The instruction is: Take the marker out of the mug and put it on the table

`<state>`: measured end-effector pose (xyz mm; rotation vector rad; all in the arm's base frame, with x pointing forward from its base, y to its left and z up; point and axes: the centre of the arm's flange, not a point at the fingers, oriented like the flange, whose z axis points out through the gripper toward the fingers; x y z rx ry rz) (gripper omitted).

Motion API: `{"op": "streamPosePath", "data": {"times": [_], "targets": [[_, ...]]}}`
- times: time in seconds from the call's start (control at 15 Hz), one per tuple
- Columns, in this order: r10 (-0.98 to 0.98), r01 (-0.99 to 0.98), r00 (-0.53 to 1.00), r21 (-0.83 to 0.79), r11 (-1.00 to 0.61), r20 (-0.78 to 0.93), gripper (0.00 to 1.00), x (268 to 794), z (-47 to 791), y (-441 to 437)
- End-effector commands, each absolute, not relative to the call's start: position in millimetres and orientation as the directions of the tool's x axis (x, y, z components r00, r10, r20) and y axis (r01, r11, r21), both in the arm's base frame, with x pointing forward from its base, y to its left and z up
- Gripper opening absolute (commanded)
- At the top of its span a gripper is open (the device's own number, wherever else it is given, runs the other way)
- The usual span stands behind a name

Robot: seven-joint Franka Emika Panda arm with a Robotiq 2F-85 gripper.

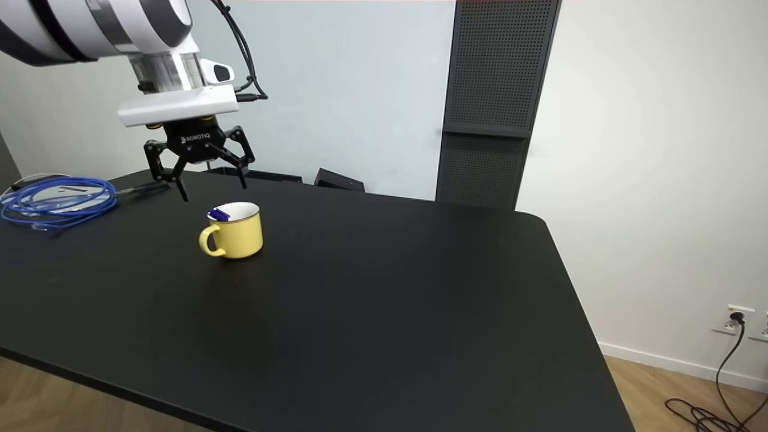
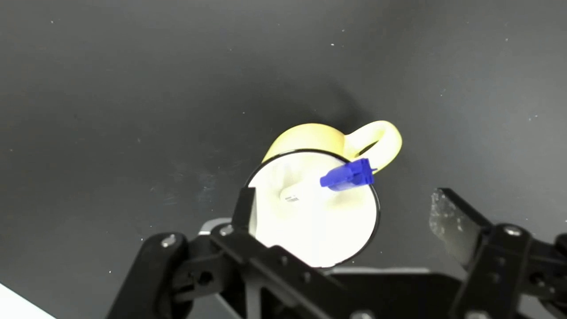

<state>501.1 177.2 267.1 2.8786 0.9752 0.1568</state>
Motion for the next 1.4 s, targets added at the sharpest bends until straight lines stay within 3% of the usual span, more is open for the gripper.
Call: {"op": "streamPosePath", "data": {"times": [0.0, 0.8, 0.87, 1.0, 1.33], "targets": [[0.601, 0.591, 0.798, 0.133, -0.796, 0.047, 1.00, 505.7, 258.1, 176.3], [0.625, 0.619, 0.780, 0.131, -0.774, 0.005, 1.00, 498.7, 245.4, 178.1], [0.624, 0.619, 0.781, 0.127, -0.775, 0.004, 0.75, 496.4, 245.4, 178.1], [0.625, 0.620, 0.781, 0.123, -0.775, 0.001, 0.68, 494.1, 244.9, 178.1], [0.621, 0.616, 0.784, 0.123, -0.778, -0.003, 0.33, 493.2, 243.8, 176.1]]}}
